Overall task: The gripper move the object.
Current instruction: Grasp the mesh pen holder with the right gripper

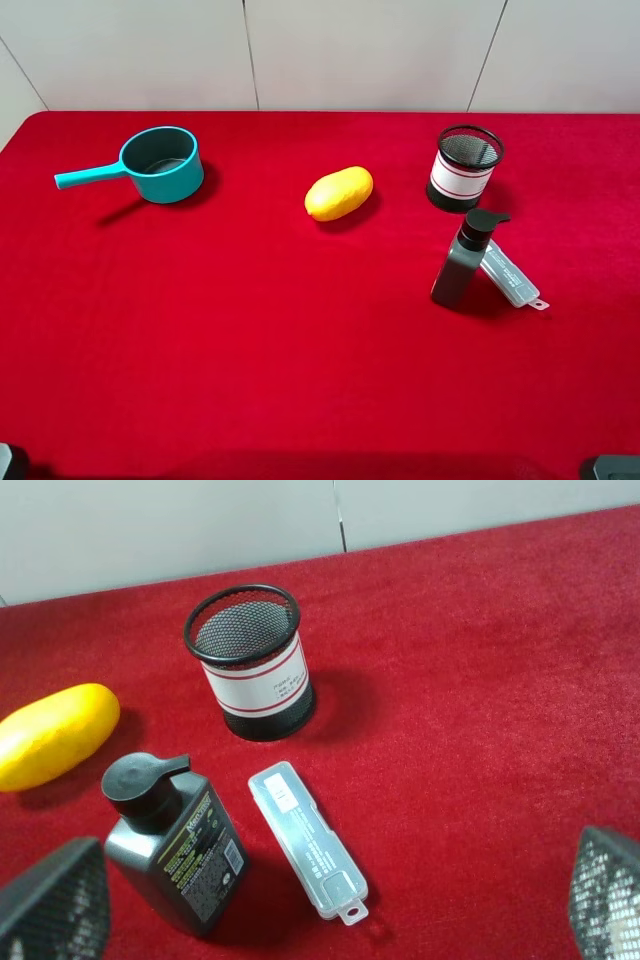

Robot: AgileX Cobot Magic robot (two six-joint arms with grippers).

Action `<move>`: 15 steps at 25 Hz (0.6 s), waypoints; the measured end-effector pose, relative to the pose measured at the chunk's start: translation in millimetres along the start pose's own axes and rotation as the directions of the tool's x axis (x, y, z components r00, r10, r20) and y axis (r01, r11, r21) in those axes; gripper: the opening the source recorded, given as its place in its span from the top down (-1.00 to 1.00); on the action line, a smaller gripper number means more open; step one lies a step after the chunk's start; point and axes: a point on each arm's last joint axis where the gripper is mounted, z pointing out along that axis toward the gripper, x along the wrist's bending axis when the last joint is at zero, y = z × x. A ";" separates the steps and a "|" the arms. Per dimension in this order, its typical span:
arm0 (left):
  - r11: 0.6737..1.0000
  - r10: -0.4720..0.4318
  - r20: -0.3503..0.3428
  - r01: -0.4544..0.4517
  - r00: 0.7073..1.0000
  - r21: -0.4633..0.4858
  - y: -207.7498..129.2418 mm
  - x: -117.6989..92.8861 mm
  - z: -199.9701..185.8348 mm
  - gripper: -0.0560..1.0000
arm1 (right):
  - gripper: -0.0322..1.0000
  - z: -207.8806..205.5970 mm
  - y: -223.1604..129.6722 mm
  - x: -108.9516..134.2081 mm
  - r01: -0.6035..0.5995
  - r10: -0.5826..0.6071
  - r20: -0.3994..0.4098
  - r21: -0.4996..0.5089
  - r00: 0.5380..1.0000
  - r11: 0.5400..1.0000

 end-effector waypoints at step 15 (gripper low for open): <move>1.000 0.000 0.000 0.000 1.000 0.000 0.0 0.0 0.0 -0.99 | -0.41 0.6 0.3 1.2 -0.003 0.003 -0.012 0.004 1.000 1.000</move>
